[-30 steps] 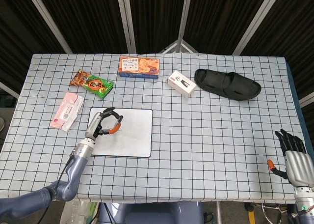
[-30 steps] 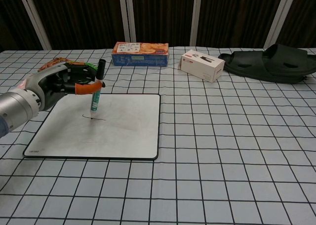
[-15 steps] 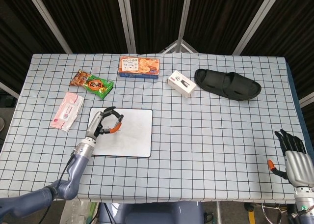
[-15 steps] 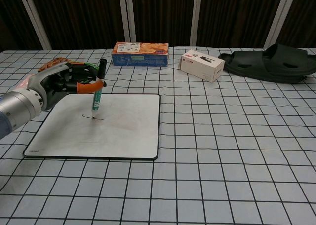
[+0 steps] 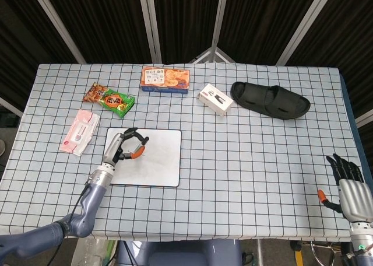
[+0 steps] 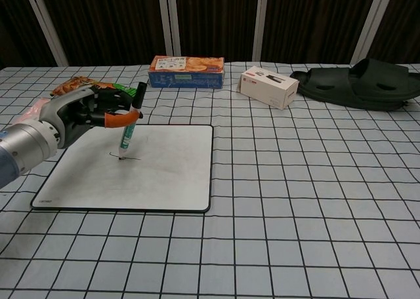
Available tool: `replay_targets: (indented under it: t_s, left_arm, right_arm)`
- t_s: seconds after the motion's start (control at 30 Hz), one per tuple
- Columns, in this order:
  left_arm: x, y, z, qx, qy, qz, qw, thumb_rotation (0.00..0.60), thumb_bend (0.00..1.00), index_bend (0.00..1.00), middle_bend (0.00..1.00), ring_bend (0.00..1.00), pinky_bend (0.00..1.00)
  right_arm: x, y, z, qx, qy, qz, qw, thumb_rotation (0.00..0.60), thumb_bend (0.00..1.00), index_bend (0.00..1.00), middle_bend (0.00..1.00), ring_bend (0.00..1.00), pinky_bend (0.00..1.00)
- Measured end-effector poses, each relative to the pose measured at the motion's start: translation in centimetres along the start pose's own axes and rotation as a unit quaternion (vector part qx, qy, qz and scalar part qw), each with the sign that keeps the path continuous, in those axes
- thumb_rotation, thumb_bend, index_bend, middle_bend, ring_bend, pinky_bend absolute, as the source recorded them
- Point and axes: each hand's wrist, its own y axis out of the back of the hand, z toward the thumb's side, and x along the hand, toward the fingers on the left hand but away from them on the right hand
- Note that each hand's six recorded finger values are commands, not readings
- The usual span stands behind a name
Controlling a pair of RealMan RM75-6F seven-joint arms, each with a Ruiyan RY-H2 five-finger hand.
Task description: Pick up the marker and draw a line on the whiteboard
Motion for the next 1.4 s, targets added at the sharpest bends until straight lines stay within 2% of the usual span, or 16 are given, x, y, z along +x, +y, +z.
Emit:
replay_targets:
  t_s: [0.6, 0.83, 0.97, 1.13, 1.23, 1.4]
  left_arm:
    - [-2.3, 0.4, -0.4, -0.001, 0.013, -0.013, 0.9998, 0.600, 0.51, 0.78, 0.44, 0.12, 0.12]
    - [-3.4, 1.7, 1.0, -0.032, -0.011, 0.005, 0.9994, 0.600, 0.51, 0.78, 0.44, 0.12, 0.12]
    - [-3.8, 3.0, 2.3, -0.044, -0.026, 0.016, 0.9986, 0.600, 0.51, 0.78, 0.44, 0.12, 0.12]
    - [-4.3, 5.2, 3.8, -0.034, -0.042, 0.036, 0.9979, 0.600, 0.51, 0.78, 0.44, 0.13, 0.12]
    - [-4.7, 7.0, 4.6, -0.014, -0.049, 0.053, 0.9973, 0.600, 0.51, 0.79, 0.44, 0.13, 0.12]
    - [-5.5, 10.1, 6.0, 0.047, -0.054, 0.083, 0.9940, 0.600, 0.51, 0.79, 0.44, 0.13, 0.12]
  right_arm:
    - [0.0, 0.0, 0.0, 0.000, -0.002, -0.002, 1.0000, 0.600, 0.34, 0.00, 0.00, 0.00, 0.00]
    - [0.0, 0.0, 0.0, 0.000, -0.001, -0.002, 1.0000, 0.600, 0.34, 0.00, 0.00, 0.00, 0.00]
    - [0.0, 0.1, 0.0, 0.000, -0.002, -0.003, 1.0000, 0.600, 0.34, 0.00, 0.00, 0.00, 0.00]
    - [0.0, 0.0, 0.0, -0.001, -0.003, -0.002, 1.0000, 0.600, 0.34, 0.00, 0.00, 0.00, 0.00]
    - [0.0, 0.0, 0.0, 0.001, -0.002, -0.001, 1.0000, 0.600, 0.34, 0.00, 0.00, 0.00, 0.00]
    - [0.1, -0.1, 0.1, 0.003, -0.001, -0.001, 1.0000, 0.600, 0.34, 0.00, 0.00, 0.00, 0.00]
